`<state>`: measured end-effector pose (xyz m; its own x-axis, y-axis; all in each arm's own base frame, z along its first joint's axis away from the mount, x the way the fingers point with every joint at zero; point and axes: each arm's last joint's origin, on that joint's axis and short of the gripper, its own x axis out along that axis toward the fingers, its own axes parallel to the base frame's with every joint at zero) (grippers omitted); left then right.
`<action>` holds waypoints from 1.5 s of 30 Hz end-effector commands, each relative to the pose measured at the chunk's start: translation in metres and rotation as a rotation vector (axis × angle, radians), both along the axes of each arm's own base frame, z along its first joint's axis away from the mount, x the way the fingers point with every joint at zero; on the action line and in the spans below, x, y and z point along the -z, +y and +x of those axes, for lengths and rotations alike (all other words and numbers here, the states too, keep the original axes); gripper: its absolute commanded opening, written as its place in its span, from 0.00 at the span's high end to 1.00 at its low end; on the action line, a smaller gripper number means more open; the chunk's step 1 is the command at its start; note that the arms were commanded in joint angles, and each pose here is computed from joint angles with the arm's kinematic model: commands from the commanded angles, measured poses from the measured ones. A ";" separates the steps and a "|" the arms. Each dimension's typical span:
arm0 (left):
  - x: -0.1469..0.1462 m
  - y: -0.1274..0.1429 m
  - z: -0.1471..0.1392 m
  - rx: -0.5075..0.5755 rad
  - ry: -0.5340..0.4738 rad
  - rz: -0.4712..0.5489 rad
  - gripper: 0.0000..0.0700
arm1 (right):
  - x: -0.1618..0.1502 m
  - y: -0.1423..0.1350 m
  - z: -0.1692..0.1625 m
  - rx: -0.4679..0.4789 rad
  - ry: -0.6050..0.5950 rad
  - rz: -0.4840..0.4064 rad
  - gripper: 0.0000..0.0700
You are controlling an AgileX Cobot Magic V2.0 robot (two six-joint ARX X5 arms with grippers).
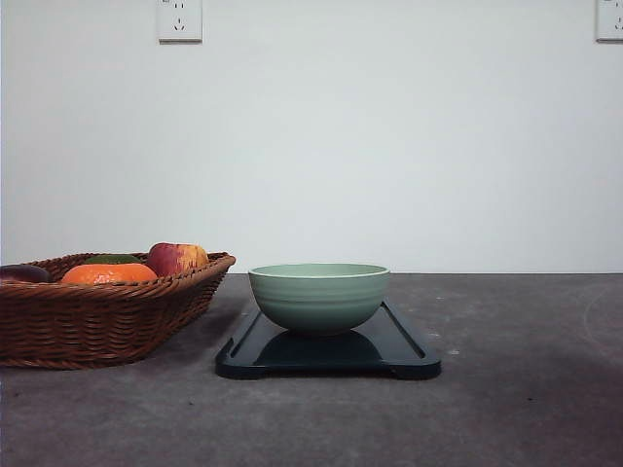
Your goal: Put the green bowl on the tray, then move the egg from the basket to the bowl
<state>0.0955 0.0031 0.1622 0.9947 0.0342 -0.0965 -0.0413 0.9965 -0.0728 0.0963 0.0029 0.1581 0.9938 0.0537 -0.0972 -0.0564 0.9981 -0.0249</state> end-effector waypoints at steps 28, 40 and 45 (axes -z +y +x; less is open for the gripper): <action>0.005 0.000 0.001 -0.003 0.006 -0.003 1.00 | 0.001 0.000 0.000 0.007 -0.003 0.020 0.98; 0.005 0.000 0.001 -0.003 0.006 -0.003 1.00 | 0.001 0.000 0.000 0.007 -0.003 0.020 0.98; 0.005 0.000 0.001 -0.003 0.005 -0.003 1.00 | 0.001 0.000 0.000 0.007 -0.003 0.020 0.98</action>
<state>0.0955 0.0031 0.1623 0.9948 0.0342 -0.0958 -0.0412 0.9965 -0.0728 0.0963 0.0027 0.1578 0.9937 0.0487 -0.1007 -0.0508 0.9986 -0.0177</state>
